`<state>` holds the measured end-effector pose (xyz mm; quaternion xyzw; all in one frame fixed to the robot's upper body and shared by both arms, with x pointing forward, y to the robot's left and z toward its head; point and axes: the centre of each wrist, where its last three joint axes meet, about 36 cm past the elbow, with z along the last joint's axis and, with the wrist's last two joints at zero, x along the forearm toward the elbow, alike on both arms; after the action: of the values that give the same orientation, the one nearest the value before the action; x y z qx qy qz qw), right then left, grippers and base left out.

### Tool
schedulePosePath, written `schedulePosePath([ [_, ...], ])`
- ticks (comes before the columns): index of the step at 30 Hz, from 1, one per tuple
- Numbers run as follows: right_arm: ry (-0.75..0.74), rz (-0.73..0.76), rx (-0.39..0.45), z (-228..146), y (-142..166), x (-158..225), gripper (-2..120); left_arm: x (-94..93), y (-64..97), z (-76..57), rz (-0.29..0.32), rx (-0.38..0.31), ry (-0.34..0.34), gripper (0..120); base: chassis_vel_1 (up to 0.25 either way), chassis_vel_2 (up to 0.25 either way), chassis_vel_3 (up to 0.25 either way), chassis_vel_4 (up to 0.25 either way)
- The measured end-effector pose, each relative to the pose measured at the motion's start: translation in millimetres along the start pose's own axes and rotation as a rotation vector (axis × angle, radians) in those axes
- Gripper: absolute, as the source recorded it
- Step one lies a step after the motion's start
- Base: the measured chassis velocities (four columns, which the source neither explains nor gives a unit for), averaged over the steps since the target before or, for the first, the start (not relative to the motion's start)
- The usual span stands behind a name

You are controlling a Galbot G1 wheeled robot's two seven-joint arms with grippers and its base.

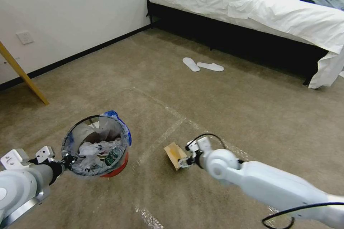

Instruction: Pick up the trash bin and place the garbage on the floor into it.

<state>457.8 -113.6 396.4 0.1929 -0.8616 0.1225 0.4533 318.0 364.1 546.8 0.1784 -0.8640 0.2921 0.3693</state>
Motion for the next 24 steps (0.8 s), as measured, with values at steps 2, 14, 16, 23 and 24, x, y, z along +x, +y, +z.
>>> schedulePosePath([
  [2, 0.004, 0.018, 0.003, -7.6, 3.0, -10.4, 100, 0.1, 0.4, 0.0, -0.001, 0.0, -0.001, 0, 0.0, 0.0, 0.0, 0.0],
  [14, 0.007, 0.02, 0.024, -22.5, 13.5, -52.5, 100, -6.6, -0.2, -1.9, -0.005, -0.004, 0.006, 0, 0.0, 0.0, 0.0, 0.0],
  [16, 0.0, 0.011, 0.036, -25.2, 19.4, -58.9, 100, -7.2, -0.6, -1.8, -0.004, -0.005, 0.007, 0, 0.0, 0.0, 0.0, 0.0],
  [23, 0.0, 0.011, 0.05, -25.7, 30.4, -68.2, 100, -7.5, -0.4, -1.7, -0.005, -0.005, 0.006, 0, 0.0, 0.0, 0.0, 0.0],
  [24, -0.007, 0.018, 0.065, -25.2, 32.1, -72.3, 100, -7.5, -0.4, -1.7, -0.005, -0.005, 0.006, 0, 0.0, 0.0, 0.0, 0.0],
])
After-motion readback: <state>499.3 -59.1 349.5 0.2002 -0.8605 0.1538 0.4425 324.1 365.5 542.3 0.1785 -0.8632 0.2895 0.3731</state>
